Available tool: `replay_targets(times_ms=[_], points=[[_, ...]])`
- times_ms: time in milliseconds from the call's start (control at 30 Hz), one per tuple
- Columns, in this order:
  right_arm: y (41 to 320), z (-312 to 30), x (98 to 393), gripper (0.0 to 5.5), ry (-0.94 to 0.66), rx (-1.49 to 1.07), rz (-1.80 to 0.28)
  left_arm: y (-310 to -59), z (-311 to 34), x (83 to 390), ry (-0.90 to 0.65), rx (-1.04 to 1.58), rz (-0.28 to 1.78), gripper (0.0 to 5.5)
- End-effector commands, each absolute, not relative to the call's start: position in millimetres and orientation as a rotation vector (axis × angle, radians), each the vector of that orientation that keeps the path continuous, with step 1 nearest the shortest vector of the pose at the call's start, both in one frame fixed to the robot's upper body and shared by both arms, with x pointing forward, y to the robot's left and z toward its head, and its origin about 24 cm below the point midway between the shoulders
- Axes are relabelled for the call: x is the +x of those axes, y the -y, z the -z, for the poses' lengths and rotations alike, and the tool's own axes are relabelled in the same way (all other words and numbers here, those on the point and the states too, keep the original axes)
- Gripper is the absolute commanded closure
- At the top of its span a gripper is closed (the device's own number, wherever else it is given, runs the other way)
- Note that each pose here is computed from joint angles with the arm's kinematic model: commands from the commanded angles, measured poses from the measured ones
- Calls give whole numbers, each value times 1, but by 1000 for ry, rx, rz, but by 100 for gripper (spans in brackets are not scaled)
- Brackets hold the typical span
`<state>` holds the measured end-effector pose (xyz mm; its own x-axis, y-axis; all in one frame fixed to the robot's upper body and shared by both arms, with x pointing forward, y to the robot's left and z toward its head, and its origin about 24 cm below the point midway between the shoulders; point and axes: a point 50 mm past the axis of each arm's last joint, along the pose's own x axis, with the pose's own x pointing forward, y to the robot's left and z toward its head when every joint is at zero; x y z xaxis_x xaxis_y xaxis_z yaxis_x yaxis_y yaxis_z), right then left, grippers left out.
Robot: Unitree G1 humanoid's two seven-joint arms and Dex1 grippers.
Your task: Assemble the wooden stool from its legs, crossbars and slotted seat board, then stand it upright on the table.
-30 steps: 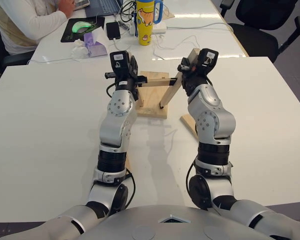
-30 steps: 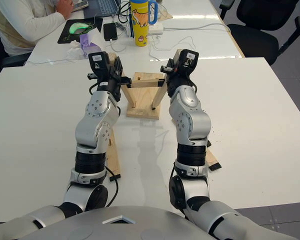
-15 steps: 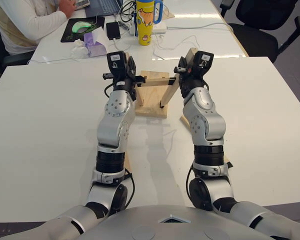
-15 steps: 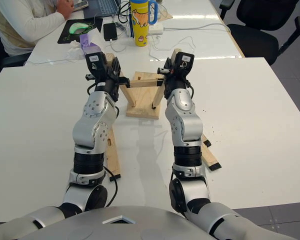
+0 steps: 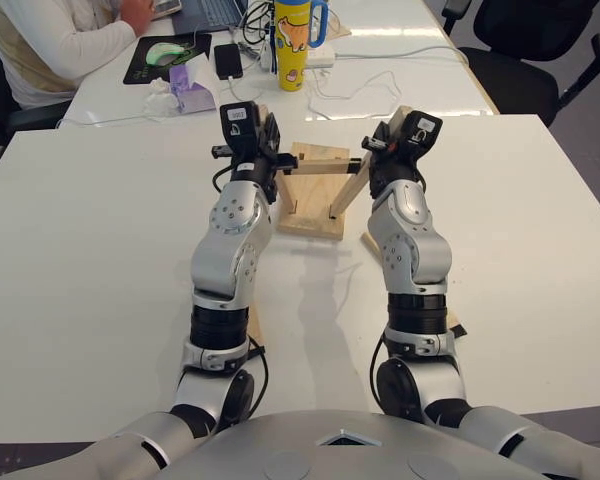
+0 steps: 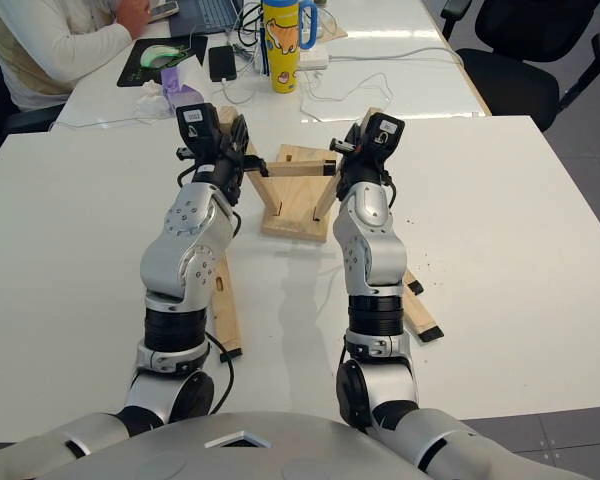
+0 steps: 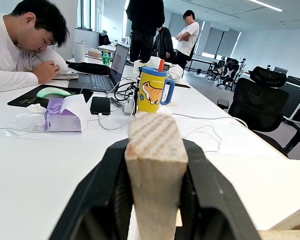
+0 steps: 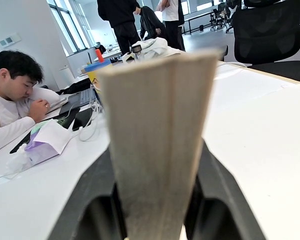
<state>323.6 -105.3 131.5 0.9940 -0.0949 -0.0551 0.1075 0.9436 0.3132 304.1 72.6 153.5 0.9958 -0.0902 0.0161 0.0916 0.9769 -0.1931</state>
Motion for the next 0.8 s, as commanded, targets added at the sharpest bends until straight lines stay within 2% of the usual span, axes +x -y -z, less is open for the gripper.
replay_targets(times_ms=[33,467,800], points=[[93,-104,314,448,-170,340,97,-64,-152,295,2,-240,128,445],[89,-96,308,448,-193,358,52,-64,-141,298,-45,-240,61,445],[88,-98,307,448,-183,357,32,-60,-127,296,-64,-109,56,445]])
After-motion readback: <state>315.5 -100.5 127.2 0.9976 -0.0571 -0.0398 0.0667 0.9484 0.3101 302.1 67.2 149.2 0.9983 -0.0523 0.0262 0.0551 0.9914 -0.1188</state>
